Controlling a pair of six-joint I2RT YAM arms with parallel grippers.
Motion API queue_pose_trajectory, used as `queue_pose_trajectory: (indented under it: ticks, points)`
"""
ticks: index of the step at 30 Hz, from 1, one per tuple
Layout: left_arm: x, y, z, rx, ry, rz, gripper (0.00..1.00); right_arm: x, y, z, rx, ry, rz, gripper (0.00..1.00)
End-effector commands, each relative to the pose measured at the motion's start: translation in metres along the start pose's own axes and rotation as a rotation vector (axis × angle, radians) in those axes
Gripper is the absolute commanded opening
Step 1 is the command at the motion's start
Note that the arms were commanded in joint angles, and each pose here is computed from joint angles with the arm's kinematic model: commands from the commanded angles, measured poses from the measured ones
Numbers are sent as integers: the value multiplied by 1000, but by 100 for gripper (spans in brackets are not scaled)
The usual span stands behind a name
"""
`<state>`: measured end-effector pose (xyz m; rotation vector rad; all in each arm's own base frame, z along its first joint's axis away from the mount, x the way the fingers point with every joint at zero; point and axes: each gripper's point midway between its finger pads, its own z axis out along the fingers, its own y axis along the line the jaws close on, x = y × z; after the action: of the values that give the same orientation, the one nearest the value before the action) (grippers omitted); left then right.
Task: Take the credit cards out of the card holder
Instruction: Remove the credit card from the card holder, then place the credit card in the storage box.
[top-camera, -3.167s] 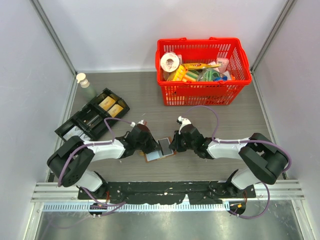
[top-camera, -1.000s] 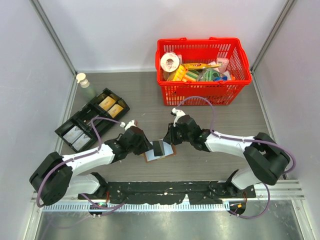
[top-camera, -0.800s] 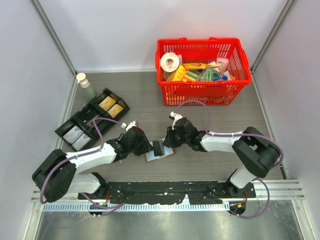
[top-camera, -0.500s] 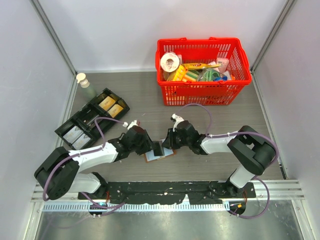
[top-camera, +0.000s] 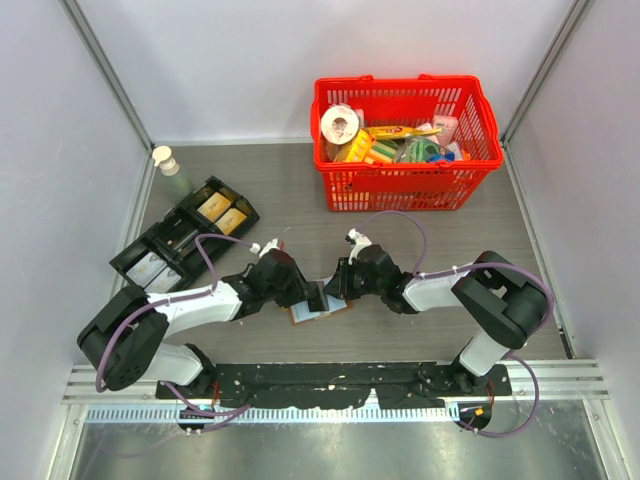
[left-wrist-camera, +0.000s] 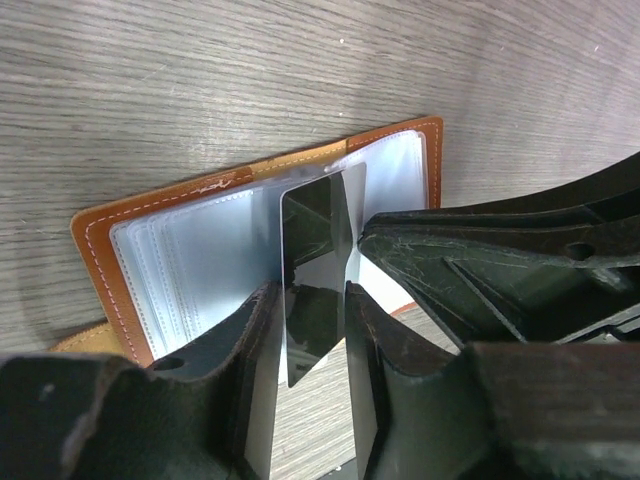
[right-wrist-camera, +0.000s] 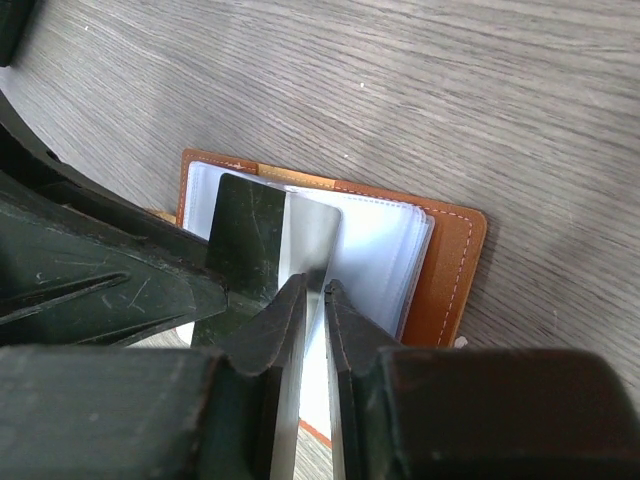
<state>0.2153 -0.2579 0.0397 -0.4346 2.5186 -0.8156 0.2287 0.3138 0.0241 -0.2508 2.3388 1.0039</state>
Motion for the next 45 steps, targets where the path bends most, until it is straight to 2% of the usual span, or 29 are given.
queue_pose_trajectory:
  ticks: [1, 6, 7, 11, 15, 22, 24, 30, 33, 37, 42, 45]
  points:
    - [0, -2, 3, 7, 3, -4, 29, 51, -42, -8, 145, 154, 23, 19]
    - [-3, -3, -1, 3, -12, 10, 2, 46, -39, -10, 136, 139, 25, 19]
    - [-7, -5, -4, 10, -25, 16, 0, 45, -39, -11, 136, 137, 24, 19]
    - [-8, 6, -16, -30, -42, 49, 0, 40, -38, -14, 140, 126, 18, 20]
    - [-11, 7, -30, -4, -64, 92, 0, 29, -31, -19, 135, 101, 13, 20]
    - [-19, 7, -52, 40, -119, 224, 0, -10, -6, -43, 129, 19, -42, 28]
    - [-23, 3, -59, 61, -133, 288, 0, -21, 2, -51, 123, -8, -56, 35]
    - [-41, -26, -87, 136, -200, 539, 0, -63, 36, -79, 86, -133, -3, 67]
    - [-56, -41, -106, 139, -284, 700, 0, -79, 48, -97, 99, -180, 86, 75]
    - [-59, -68, -126, 155, -365, 905, 0, -103, 73, -113, 36, -249, 170, 78]
    - [-51, -92, -141, 45, -487, 1230, 0, -131, 104, -134, -64, -328, 288, 79]
    - [-49, -99, -143, -24, -531, 1352, 0, -143, 118, -145, -110, -361, 322, 79]
